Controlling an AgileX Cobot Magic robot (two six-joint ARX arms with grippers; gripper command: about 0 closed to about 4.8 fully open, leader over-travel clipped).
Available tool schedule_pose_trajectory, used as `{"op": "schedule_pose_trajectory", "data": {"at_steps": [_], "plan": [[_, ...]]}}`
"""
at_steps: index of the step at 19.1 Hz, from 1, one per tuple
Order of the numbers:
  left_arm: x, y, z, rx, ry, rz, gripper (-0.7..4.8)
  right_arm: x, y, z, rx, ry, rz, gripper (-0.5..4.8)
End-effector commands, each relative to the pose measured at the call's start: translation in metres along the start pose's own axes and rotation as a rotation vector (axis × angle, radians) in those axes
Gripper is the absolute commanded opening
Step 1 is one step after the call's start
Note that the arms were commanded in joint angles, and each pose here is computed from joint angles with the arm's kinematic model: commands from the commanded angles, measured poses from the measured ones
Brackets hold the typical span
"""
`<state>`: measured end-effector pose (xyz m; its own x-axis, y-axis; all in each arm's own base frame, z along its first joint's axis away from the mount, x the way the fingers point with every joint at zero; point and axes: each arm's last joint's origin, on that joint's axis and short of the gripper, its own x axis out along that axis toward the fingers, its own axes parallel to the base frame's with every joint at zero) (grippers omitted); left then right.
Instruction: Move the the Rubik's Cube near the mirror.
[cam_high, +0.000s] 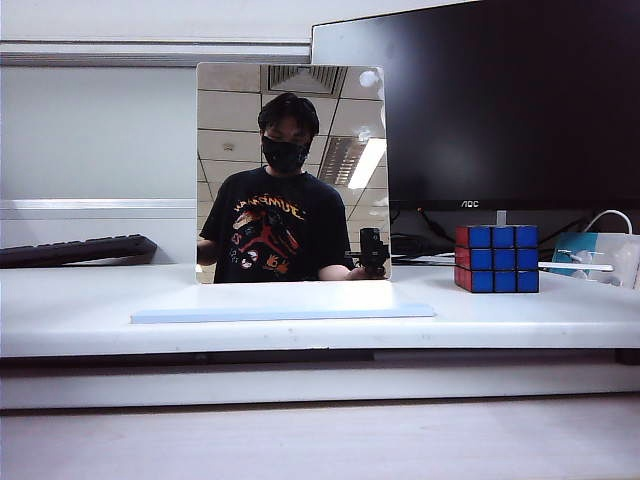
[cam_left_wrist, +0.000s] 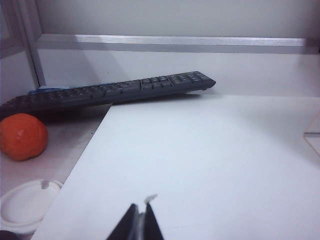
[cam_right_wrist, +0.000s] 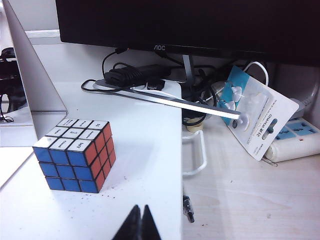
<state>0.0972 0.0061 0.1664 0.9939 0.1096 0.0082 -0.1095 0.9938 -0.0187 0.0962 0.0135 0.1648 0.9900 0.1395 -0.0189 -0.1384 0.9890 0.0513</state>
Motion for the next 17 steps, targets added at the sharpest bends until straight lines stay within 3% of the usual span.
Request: {"op": "schedule_pose_trajectory", "data": {"at_steps": [1,9,13,17], "plan": [[0.000,0.000,0.001,0.003,-0.011,-0.001,0.22,0.000,0.000,0.000,0.001,-0.007,0.004,-0.01],[-0.001,-0.006,0.001,0.002,-0.010,-0.044,0.22,0.000,0.000,0.000,0.002,-0.007,0.005,-0.01],[-0.007,-0.031,0.001,-0.002,-0.005,-0.295,0.22,0.000,0.002,0.000,0.081,0.001,0.078,-0.01],[-0.017,-0.050,0.001,-0.005,-0.001,-0.525,0.22,-0.001,0.008,0.000,0.122,0.029,0.273,-0.01]]}}
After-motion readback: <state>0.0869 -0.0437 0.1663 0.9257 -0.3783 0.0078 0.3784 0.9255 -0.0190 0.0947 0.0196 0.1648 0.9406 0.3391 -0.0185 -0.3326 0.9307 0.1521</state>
